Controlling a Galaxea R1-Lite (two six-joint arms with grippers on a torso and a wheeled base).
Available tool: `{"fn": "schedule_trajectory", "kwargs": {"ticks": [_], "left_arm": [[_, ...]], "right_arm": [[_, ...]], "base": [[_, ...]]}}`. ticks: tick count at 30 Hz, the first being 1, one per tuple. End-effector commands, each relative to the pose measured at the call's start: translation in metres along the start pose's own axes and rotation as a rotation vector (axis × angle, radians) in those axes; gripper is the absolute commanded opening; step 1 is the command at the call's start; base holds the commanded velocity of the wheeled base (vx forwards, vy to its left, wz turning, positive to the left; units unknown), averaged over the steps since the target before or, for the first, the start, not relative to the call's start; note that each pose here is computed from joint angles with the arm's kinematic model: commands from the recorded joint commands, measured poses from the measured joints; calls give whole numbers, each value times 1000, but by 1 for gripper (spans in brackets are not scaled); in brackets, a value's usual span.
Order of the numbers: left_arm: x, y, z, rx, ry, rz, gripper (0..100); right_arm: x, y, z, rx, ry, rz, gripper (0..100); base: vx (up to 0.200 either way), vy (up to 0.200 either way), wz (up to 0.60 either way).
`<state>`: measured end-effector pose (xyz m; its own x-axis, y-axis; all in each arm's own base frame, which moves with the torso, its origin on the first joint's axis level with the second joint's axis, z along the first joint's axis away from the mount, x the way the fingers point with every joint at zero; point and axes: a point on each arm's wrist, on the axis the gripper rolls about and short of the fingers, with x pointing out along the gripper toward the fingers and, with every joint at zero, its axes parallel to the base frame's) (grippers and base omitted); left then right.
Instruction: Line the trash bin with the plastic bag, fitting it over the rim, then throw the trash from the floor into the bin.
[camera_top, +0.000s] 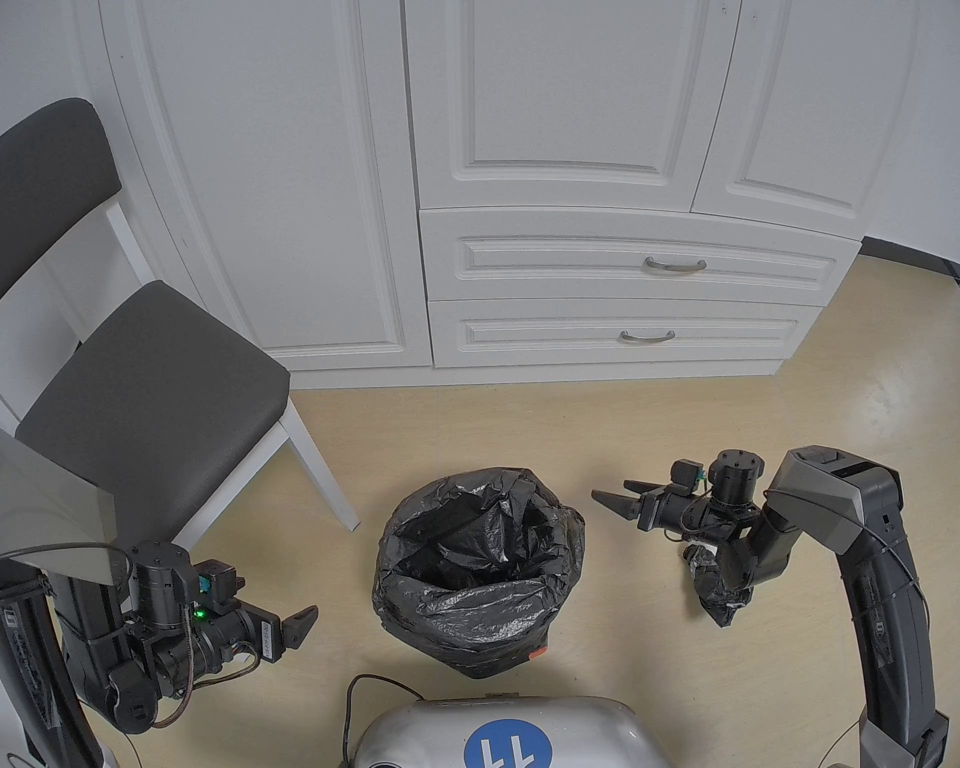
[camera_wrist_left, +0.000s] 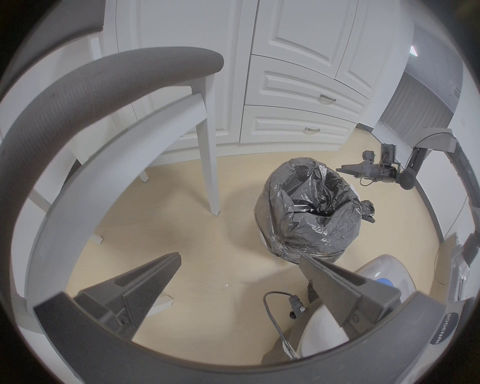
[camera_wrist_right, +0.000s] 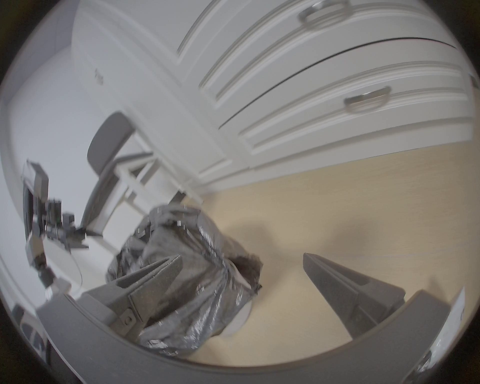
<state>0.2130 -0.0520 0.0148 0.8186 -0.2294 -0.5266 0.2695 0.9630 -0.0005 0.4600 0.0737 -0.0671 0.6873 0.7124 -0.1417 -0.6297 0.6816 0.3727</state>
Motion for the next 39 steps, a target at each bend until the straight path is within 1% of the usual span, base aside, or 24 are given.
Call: {"fn": "schedule_trajectory", "kwargs": {"ticks": [1, 2, 4, 5, 6, 7, 8, 11, 13, 14, 15, 16, 17, 19, 22, 23, 25, 26, 28, 30, 32, 34, 36, 39], "left_arm": [[-7, -6, 2, 17, -14, 46, 100], [-7, -7, 2, 19, -14, 52, 100], [-7, -7, 2, 19, -14, 52, 100], [-10, -12, 6, 24, -36, 36, 100], [-10, -12, 6, 25, -38, 35, 100], [-15, -17, 12, 24, -74, 16, 100], [-16, -21, 16, 32, -95, 6, 100], [-30, -27, 28, 48, -179, -2, 100], [-41, -34, 36, 53, -236, -16, 100], [-41, -34, 36, 53, -236, -16, 100], [-53, -38, 44, 50, -304, -24, 100], [-57, -40, 47, 49, -326, -31, 100], [-67, -45, 52, 51, -376, -61, 100], [-80, -52, 58, 55, -432, -105, 100], [-89, -58, 61, 64, -473, -146, 100], [-92, -60, 62, 67, -485, -153, 100], [-94, -59, 63, 67, -494, -154, 100], [-95, -59, 63, 64, -500, -143, 100], [-94, -58, 63, 60, -499, -127, 100], [-93, -57, 65, 52, -505, -97, 100], [-93, -55, 68, 46, -518, -74, 100], [-94, -55, 71, 49, -533, -69, 100], [-98, -52, 74, 72, -562, -51, 100], [-107, -48, 81, 117, -620, -15, 100]], "right_arm": [[-19, -3, -8, 152, -107, -198, 100], [-20, -3, -8, 164, -118, -236, 100], [-20, -3, -8, 164, -118, -236, 100], [-24, -5, -10, 184, -163, -387, 100], [-24, -5, -10, 185, -164, -393, 100], [-26, -4, -12, 189, -177, -456, 100], [-26, -4, -12, 189, -185, -483, 100], [-25, -2, -12, 190, -196, -534, 100], [-25, -2, -11, 191, -200, -561, 100], [-25, -2, -11, 191, -200, -561, 100], [-25, -2, -12, 190, -197, -572, 100], [-25, -2, -12, 188, -197, -570, 100], [-24, -1, -11, 188, -201, -566, 100], [-25, -2, -12, 185, -204, -564, 100], [-25, -1, -14, 168, -232, -552, 100], [-25, -1, -14, 154, -266, -542, 100], [-24, 1, -18, 139, -292, -528, 100], [-23, 2, -20, 118, -282, -535, 100], [-23, 3, -21, 25, -258, -569, 100], [-32, 2, -25, -140, -184, -638, 100], [-43, 7, -21, -246, -122, -659, 100], [-53, 12, -13, -283, -96, -665, 100], [-69, 24, 5, -308, -84, -677, 100], [-99, 34, 34, -313, -7, -728, 100]], "base": [[0, 0, 0], [0, 0, 0], [0, 0, 0], [0, 0, 0], [0, 0, 0], [0, 0, 0], [0, 0, 0], [0, 0, 0], [0, 0, 0], [0, 0, 0], [0, 0, 0], [0, 0, 0], [0, 0, 0], [0, 0, 0], [0, 0, 0], [0, 0, 0], [0, 0, 0], [0, 0, 0], [0, 0, 0], [0, 0, 0], [0, 0, 0], [0, 0, 0], [0, 0, 0], [0, 0, 0]]}}
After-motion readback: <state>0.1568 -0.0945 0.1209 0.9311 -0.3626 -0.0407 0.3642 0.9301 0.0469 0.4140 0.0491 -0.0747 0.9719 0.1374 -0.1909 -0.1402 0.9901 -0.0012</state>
